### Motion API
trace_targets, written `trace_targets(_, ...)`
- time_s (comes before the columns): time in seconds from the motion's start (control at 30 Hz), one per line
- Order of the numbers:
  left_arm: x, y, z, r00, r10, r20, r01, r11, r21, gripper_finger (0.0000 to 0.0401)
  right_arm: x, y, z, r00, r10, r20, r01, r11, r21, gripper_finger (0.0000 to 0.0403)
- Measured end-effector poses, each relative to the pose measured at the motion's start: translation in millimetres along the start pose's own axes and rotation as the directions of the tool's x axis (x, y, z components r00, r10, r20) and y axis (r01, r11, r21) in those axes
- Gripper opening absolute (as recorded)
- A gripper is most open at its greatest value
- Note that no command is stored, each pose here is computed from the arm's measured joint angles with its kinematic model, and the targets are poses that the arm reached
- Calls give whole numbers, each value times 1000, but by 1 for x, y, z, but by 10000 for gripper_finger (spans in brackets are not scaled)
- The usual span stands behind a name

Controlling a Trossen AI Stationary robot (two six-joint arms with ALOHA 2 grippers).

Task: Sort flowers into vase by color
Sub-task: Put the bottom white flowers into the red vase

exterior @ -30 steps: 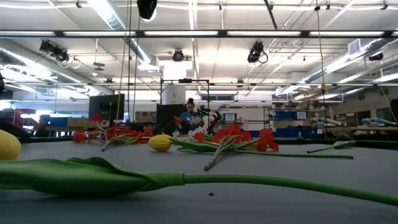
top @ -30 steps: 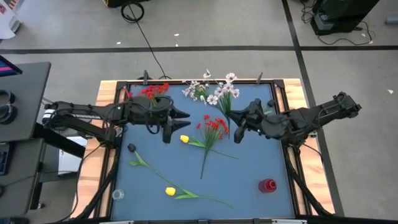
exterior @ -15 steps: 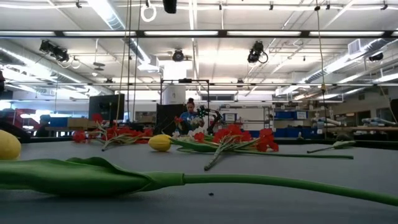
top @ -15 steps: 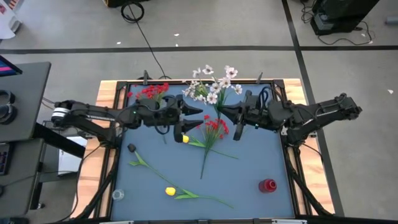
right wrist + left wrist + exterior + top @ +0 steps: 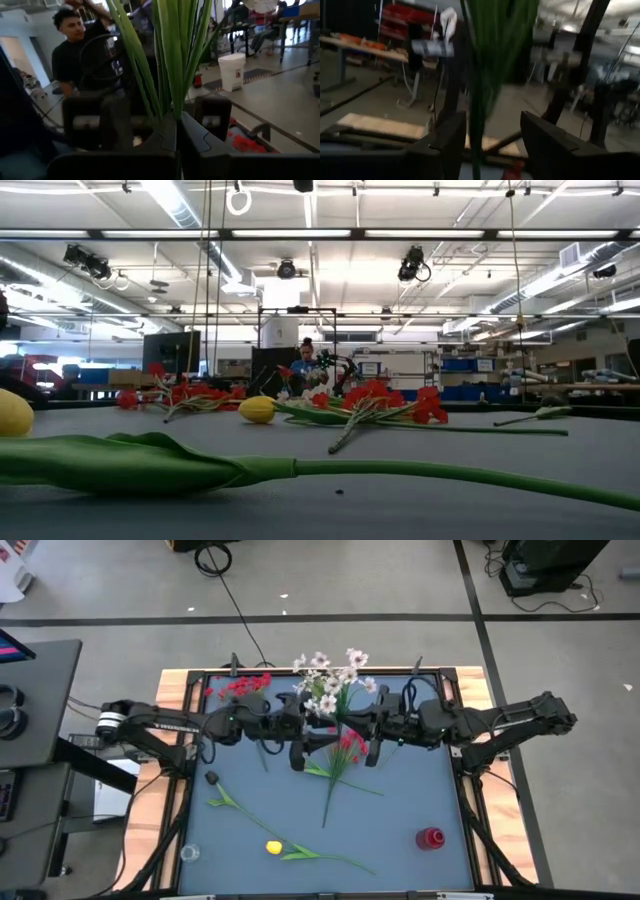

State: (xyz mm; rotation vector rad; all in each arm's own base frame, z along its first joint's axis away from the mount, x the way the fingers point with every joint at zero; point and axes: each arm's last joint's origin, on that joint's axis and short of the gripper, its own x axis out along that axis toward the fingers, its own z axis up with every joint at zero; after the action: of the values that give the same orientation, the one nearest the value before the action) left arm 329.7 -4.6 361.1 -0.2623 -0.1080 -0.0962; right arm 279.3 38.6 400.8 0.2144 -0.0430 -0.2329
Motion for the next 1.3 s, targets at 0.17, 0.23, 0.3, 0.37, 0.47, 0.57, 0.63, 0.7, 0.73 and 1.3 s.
trace_targets(0.17,4,0,3,999,14,-36,-14,1000,25,145,-1,1,2,1000,23,9,-23,1000,-16,9)
trace_targets(0.23,4,1,5,999,16,-29,-15,999,48,115,-1,1,2,1000,23,8,-23,1000,-16,10)
trace_targets(0.3,3,0,7,1000,15,-27,-14,999,50,81,-1,1,2,1000,22,10,-22,1000,-14,20)
trace_targets(0.37,3,0,8,1000,14,-23,-13,999,52,48,-3,0,4,1000,15,17,-15,1000,-11,40)
trace_targets(0.47,3,0,8,1000,15,-21,-14,999,52,13,-6,-1,7,1000,-1,28,1,1000,-6,82)
trace_targets(0.57,3,0,8,1000,15,-23,-14,999,52,13,-12,-4,9,1000,-5,7,5,1000,5,132)
trace_targets(0.63,3,0,8,1000,17,-22,-15,999,52,14,-18,-5,11,1000,14,-21,-14,1000,23,169)
trace_targets(0.7,3,0,8,1000,18,-22,-17,999,52,13,-22,-5,12,997,71,-40,-69,996,48,206)
trace_targets(0.73,3,0,8,1000,19,-22,-17,999,52,13,-22,-4,12,995,93,-43,-91,994,55,225)
trace_targets(1.3,5,2,5,999,42,-30,-40,997,72,12,5,-25,10,977,208,-40,-201,971,133,154)
